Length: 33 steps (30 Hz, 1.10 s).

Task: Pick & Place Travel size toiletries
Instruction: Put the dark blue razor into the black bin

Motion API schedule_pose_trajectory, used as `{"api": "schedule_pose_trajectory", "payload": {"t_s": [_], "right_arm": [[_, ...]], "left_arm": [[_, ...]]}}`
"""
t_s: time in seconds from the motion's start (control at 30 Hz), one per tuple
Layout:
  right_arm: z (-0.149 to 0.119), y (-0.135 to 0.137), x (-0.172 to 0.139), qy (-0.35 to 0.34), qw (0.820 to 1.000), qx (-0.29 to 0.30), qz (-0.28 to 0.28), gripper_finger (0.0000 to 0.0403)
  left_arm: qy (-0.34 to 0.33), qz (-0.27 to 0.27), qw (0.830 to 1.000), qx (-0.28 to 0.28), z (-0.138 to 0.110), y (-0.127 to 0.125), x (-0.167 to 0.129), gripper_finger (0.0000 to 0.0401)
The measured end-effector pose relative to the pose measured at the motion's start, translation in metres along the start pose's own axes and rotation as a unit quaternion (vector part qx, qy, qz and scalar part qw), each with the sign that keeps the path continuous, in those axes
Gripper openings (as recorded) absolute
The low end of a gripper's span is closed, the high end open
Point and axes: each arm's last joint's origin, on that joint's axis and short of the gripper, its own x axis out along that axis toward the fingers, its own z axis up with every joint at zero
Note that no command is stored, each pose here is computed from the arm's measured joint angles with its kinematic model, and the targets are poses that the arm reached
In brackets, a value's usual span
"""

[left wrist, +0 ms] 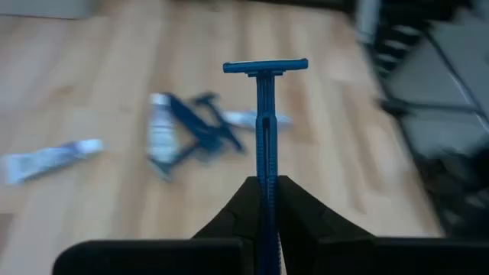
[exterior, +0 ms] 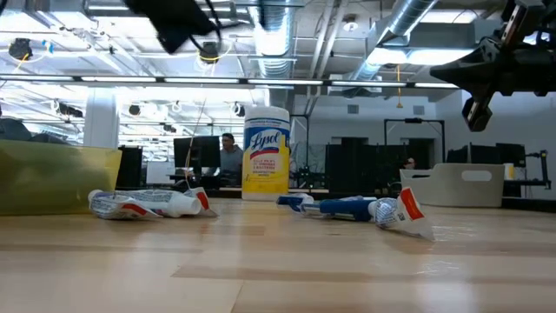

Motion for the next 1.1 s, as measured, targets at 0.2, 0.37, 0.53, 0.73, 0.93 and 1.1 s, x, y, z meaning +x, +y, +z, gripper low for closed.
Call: {"api": "schedule_pose_trajectory", "payload": {"t_s": [0.2,0.37,0.53,0.73,0.93,1.1], "right_arm": [[0.0,0.0,0.0,0.0,1.0,0.0,0.0,0.0],[0.0,0.0,0.0,0.0,1.0,0.0,0.0,0.0],[0.0,0.0,0.0,0.0,1.0,0.0,0.0,0.0],[0.0,0.0,0.0,0.0,1.0,0.0,0.0,0.0],[0.0,0.0,0.0,0.0,1.0,0.0,0.0,0.0],[0.0,0.0,0.0,0.0,1.0,0.0,0.0,0.0]], "left_arm": [[0.038,-0.091,0.994,0.047,-0.021,-0.044,-0.034,0.0016],[0.1,-0.134,0.986,0.028,-0.045,-0.076,-0.048,0.0017],[0.161,-0.151,0.975,0.008,-0.069,-0.097,-0.061,0.0017],[0.22,-0.165,0.961,-0.005,-0.097,-0.11,-0.073,0.0017],[0.261,-0.164,0.951,-0.009,-0.123,-0.111,-0.076,0.0017],[0.309,-0.168,0.936,0.002,-0.142,-0.104,-0.071,0.0018]]}}
